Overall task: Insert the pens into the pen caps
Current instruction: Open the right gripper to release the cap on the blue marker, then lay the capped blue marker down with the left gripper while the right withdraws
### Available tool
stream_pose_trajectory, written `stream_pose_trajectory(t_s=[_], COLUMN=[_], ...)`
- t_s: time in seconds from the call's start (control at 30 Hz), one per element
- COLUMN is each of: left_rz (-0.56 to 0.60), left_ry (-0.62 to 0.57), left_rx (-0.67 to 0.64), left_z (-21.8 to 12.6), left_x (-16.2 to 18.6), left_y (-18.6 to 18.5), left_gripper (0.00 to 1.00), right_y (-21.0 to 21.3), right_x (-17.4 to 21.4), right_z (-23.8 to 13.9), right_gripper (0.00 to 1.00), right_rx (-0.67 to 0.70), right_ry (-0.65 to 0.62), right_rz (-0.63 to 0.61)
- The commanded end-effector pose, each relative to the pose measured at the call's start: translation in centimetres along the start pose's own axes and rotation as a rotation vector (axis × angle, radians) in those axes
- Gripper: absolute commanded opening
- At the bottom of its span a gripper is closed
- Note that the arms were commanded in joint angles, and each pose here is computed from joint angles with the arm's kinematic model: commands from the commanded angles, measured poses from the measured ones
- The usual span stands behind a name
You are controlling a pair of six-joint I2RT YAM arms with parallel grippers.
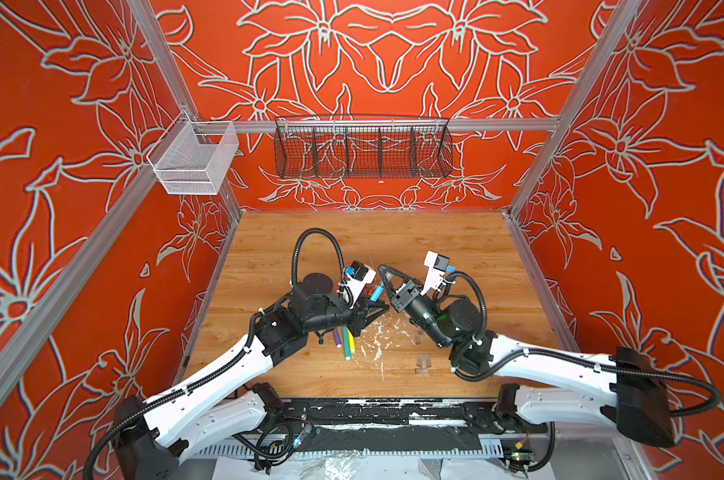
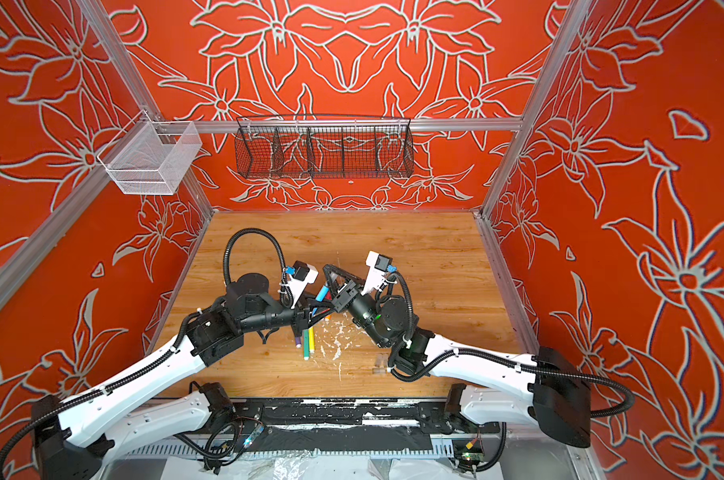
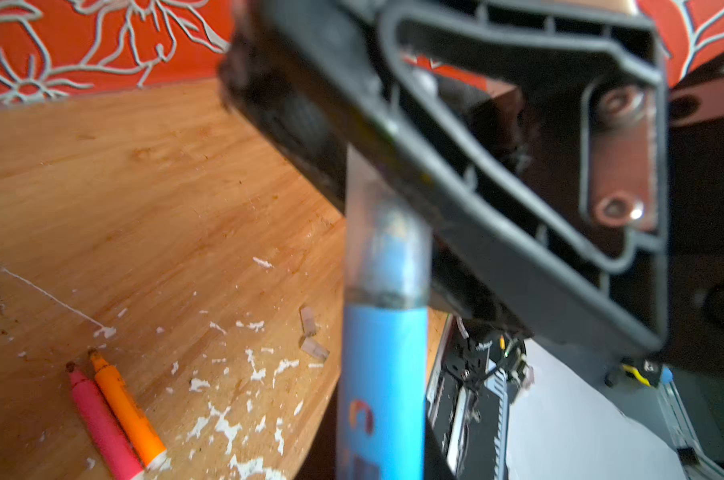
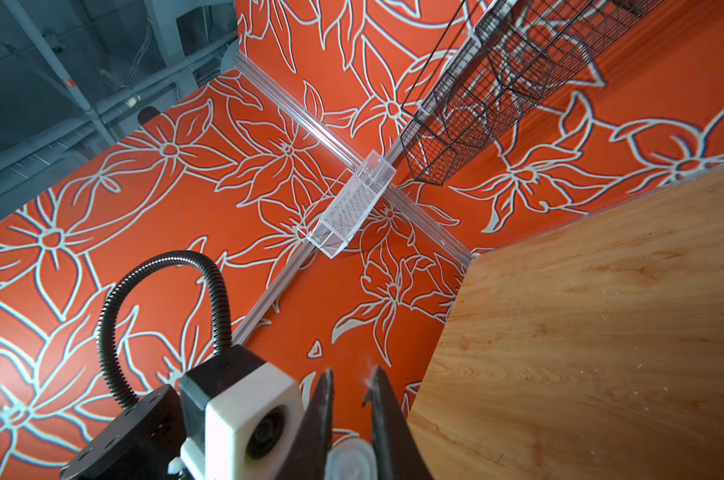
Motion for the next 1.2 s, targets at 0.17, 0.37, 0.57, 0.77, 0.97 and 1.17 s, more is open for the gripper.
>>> stream_pose_trajectory(t_s=[0.17, 0.37, 0.57, 0.77, 0.97, 1.17], left_rz=[-0.035, -0.031, -0.177, -0.282, -0.277, -0.349], left_ry=[-0.524, -0.436, -0.371, -0.272, -0.079, 0.078], left_rx=[-0.176, -0.263, -0.473, -0.699, -0.785, -0.764], left_z=[-4.6, -4.1, -4.0, -3.6, -0.6, 2.7], left_x=[-11.8, -9.2, -3.5, 2.0, 5.8, 6.3], left_y=[3.0, 4.5, 8.3, 12.2, 15.2, 15.7], left_gripper=[0.0, 0.0, 0.0, 0.0, 0.0, 0.0], right_y=[-0.8, -1.2, -3.2, -3.6, -2.9, -8.2], right_x=[12.7, 10.3, 4.5, -2.1, -9.8, -9.9], right_z=[-4.5, -4.7, -6.5, -9.5, -10.0, -9.9], right_gripper=[0.0, 0.13, 0.43, 0.49, 0.54, 0.53], right_rx=[-0.059, 0.025, 0.259, 0.461, 0.658, 0.838], right_ry=[0.591, 0.546, 0.465, 0.385, 0.153, 0.084], right_rz=[-0.007, -0.062, -0.129, -0.257, -0.576, -0.688])
Point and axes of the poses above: each gripper's point midway between its finger pads, its own z axis out along the fingers, its own y axis along the line the jaws close on, x = y × z, the point moved 5 cm from there along -z, back along the fingers, and after that the axes turned 3 degrees about z, right-handed, at the moved point
